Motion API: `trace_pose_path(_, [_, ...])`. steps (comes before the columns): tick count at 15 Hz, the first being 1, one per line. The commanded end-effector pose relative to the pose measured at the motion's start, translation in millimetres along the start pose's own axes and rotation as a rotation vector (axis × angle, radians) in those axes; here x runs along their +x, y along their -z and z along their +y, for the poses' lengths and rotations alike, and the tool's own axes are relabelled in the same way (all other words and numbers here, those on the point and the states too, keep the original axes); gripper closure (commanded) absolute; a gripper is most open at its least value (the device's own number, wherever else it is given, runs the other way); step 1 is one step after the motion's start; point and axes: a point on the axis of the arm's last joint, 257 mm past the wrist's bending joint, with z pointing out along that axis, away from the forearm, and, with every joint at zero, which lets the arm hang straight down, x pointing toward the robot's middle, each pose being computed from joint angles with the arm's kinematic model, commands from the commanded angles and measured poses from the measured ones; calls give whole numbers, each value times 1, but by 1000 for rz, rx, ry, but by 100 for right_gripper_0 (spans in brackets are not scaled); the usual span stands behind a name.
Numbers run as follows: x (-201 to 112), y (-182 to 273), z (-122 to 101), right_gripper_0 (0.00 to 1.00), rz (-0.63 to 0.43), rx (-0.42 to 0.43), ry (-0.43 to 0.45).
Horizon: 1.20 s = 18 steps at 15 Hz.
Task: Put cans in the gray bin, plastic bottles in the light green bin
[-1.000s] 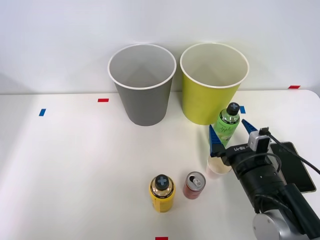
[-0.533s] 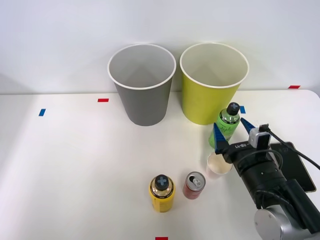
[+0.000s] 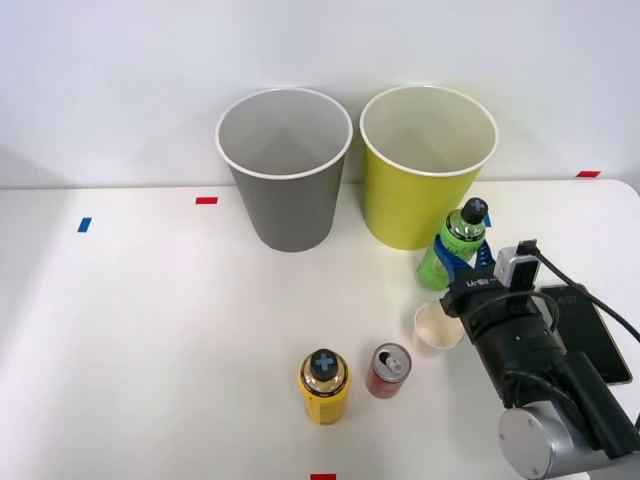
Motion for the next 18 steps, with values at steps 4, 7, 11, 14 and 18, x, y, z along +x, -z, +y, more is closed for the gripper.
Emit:
trace_pose_path(4, [8, 4, 14, 100, 20, -38, -4])
trace_pose_path(7, [1, 7, 22, 100, 9, -59, -8])
trace_pose_path(11, [-23, 13, 32, 100, -27, -92, 1])
trace_pose_path(14, [-47, 24, 43, 100, -66, -126, 13])
trace_pose_path(18, [-89, 40, 67, 100, -57, -204, 26])
